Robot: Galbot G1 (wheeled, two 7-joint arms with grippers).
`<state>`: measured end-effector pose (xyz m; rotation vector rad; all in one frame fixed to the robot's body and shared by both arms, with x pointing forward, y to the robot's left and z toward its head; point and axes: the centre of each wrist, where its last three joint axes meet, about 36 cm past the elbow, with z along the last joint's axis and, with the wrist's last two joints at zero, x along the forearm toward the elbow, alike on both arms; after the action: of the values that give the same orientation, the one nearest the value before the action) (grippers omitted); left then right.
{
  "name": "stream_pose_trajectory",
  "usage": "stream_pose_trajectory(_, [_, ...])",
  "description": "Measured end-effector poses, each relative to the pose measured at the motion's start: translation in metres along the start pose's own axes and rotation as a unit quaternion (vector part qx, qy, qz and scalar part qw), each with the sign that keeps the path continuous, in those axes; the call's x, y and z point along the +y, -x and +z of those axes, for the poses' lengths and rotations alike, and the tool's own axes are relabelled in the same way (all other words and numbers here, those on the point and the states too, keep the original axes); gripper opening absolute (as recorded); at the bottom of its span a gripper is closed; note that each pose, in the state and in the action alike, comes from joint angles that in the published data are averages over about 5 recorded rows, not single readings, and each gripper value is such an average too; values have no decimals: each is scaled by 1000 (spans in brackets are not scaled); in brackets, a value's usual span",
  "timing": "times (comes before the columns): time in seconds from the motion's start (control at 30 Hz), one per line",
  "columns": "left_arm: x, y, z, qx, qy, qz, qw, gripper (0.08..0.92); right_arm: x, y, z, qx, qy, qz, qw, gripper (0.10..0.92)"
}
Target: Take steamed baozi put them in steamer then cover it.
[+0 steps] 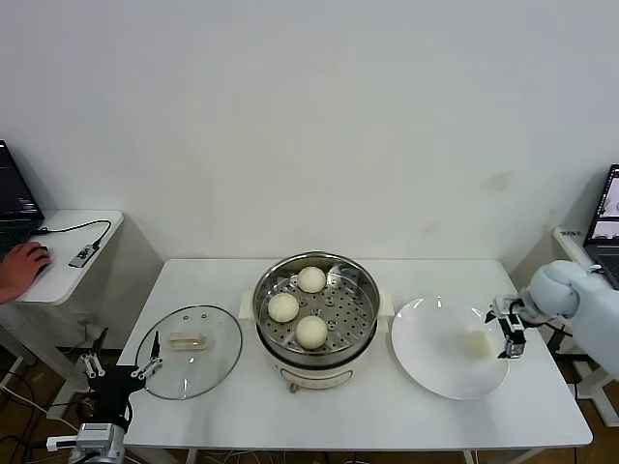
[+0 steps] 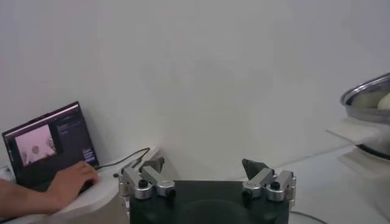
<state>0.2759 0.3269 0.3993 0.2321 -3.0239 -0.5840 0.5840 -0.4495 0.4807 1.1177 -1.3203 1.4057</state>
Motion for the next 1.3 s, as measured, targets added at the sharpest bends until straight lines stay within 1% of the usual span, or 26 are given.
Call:
stream_pose_trajectory(0.13, [0, 0, 1, 1, 0, 0, 1000, 823, 0, 12, -4, 1, 1, -2, 1000, 822])
stream_pose_trajectory(0.23, [-2, -1, 1, 2, -1, 1, 1000, 823, -2, 19, -6, 1, 2, -3, 1000, 805])
stream_pose_trajectory(0.53, [-2, 0, 1, 0, -1, 2, 1000, 823, -6, 29, -15, -2, 3, 0, 1000, 691])
stream_pose_trajectory(0.77, [-2, -1, 1, 0, -1, 1, 1000, 823, -7, 27, -14, 1, 5, -2, 1000, 613])
stream_pose_trajectory(1.07, [-2, 0, 0, -2, -3, 1, 1000, 823, -11, 2, -11, 6, 6, -3, 1000, 565])
stream_pose_trajectory(1.3, [-2, 3, -3, -8, -3, 3, 1000, 823, -27, -48, -24, 0, -1, 15, 1000, 552])
